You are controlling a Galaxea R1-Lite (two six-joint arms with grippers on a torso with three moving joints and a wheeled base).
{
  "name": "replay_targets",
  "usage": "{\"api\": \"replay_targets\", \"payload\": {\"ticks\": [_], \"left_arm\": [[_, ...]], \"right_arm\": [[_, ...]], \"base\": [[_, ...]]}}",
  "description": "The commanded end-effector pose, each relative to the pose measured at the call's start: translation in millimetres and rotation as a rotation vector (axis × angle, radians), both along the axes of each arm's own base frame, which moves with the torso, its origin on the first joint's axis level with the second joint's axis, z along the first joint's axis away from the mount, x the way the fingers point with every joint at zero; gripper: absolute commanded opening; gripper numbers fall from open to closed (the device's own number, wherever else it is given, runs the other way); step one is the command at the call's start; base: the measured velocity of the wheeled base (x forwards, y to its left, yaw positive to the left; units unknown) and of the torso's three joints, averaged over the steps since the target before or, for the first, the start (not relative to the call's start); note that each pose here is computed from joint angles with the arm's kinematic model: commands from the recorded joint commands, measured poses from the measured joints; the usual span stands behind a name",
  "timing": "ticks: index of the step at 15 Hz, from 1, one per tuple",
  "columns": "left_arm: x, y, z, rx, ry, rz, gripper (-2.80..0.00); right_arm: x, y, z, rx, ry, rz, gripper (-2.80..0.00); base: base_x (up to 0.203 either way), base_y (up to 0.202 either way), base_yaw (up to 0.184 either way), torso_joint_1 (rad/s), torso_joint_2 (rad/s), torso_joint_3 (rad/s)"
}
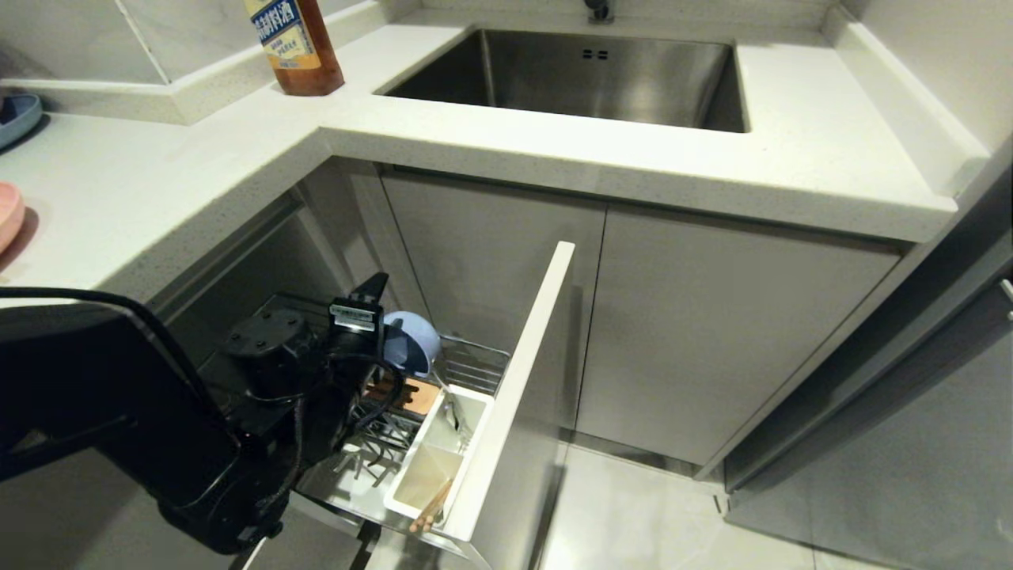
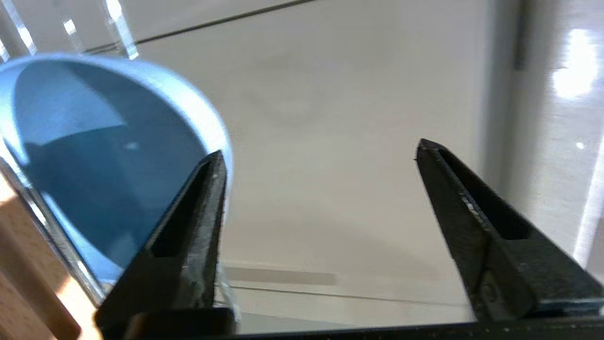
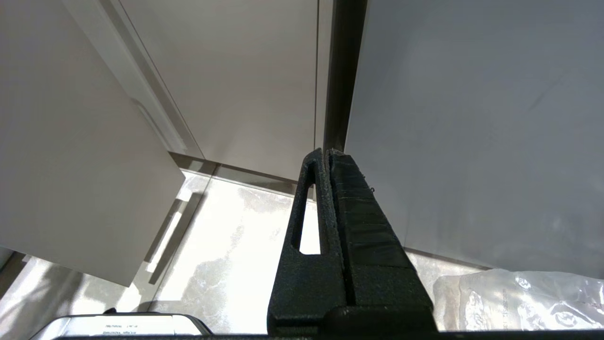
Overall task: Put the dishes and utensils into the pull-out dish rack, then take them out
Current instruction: Pick up the chopsticks and place it in the cupboard
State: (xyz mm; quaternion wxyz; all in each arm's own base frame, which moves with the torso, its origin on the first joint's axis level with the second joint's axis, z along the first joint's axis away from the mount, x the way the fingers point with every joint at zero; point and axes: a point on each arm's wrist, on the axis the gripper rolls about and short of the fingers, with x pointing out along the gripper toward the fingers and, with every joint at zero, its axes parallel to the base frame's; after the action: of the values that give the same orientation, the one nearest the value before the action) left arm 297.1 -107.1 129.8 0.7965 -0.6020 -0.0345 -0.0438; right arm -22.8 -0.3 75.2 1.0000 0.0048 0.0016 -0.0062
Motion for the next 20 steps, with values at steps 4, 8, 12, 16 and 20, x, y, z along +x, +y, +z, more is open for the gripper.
{"api": "replay_targets", "payload": {"ticks": [4,8,12,16,20], "left_arm": [[-36,15,33,0.060,-0.095,-0.091,0.00],[-68,27,51,0.186,-0.179,-0.196,0.00],[-91,38,68,0.349,-0.269,-0.293,0.00],[-96,39,82,0.485,-0.277,-0.318,0.00],[-90,37,90,0.631,-0.303,-0.285,-2.80]], "right_arm": [[0,0,0,0.001,0.001,0.001,-2.80],[0,0,0,0.001,0.001,0.001,-2.80],[0,0,0,0.000,0.001,0.002,-2.80],[0,0,0,0.001,0.001,0.001,-2.80],[0,0,0,0.000,0.001,0.001,-2.80]], "base": [[0.000,0.000,0.000,0.000,0.00,0.000],[0.000,0.000,0.000,0.000,0.00,0.000],[0.000,0.000,0.000,0.000,0.00,0.000],[0.000,0.000,0.000,0.000,0.00,0.000],[0.000,0.000,0.000,0.000,0.00,0.000]]}}
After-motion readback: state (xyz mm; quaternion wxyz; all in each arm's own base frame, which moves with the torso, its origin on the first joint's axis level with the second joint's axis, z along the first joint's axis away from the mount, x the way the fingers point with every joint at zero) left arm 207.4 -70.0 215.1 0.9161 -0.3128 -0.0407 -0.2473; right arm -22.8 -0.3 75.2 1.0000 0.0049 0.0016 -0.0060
